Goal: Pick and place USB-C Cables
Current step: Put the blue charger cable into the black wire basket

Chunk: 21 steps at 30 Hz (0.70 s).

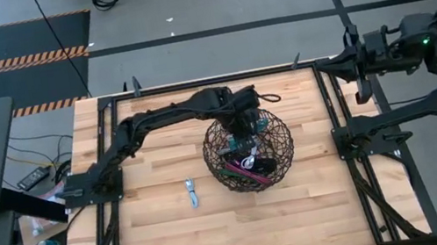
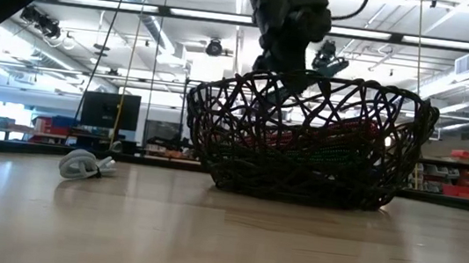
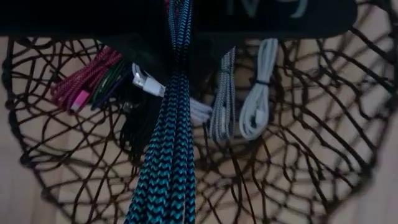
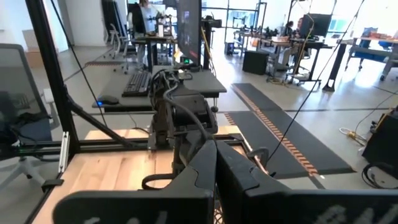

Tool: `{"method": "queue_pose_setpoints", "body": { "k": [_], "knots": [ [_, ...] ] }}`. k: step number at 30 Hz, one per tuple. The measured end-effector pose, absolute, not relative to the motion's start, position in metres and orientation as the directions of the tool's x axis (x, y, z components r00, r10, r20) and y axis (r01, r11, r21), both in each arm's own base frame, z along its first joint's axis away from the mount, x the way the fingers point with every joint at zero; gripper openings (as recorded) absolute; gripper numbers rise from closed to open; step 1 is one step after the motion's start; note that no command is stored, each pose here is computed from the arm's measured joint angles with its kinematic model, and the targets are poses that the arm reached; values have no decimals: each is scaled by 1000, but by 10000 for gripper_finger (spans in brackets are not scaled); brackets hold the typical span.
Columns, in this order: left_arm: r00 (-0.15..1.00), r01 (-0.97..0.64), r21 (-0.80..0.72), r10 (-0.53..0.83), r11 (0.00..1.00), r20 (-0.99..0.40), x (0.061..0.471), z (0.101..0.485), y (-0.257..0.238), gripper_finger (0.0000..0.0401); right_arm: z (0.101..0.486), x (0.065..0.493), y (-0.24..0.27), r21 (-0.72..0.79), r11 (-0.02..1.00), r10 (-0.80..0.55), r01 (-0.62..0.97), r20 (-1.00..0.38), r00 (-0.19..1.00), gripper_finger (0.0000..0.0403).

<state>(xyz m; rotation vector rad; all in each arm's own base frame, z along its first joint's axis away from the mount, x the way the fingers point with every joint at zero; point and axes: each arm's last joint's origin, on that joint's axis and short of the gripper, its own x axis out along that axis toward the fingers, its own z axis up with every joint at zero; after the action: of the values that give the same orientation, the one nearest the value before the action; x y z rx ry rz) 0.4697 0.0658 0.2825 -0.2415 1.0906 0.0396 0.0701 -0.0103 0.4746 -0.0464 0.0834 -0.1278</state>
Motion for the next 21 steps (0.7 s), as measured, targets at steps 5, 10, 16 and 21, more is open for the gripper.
{"method": "queue_pose_setpoints", "body": {
  "k": [5,10,16,21],
  "knots": [
    [426,-161,-178,-95,971,-900,470,275,63,31,473,69,-10,-50,991,-129,124,-101,987,11],
    [437,-176,-182,-89,967,-895,471,276,62,39,471,68,-10,-52,991,-128,123,-114,985,11],
    [441,-181,-185,-88,966,-893,471,277,62,146,471,69,-10,-59,991,-128,122,-115,985,11],
    [435,-270,-221,-86,937,-896,470,277,63,201,471,69,-10,-70,990,-128,120,-116,985,11]
  ]
}}
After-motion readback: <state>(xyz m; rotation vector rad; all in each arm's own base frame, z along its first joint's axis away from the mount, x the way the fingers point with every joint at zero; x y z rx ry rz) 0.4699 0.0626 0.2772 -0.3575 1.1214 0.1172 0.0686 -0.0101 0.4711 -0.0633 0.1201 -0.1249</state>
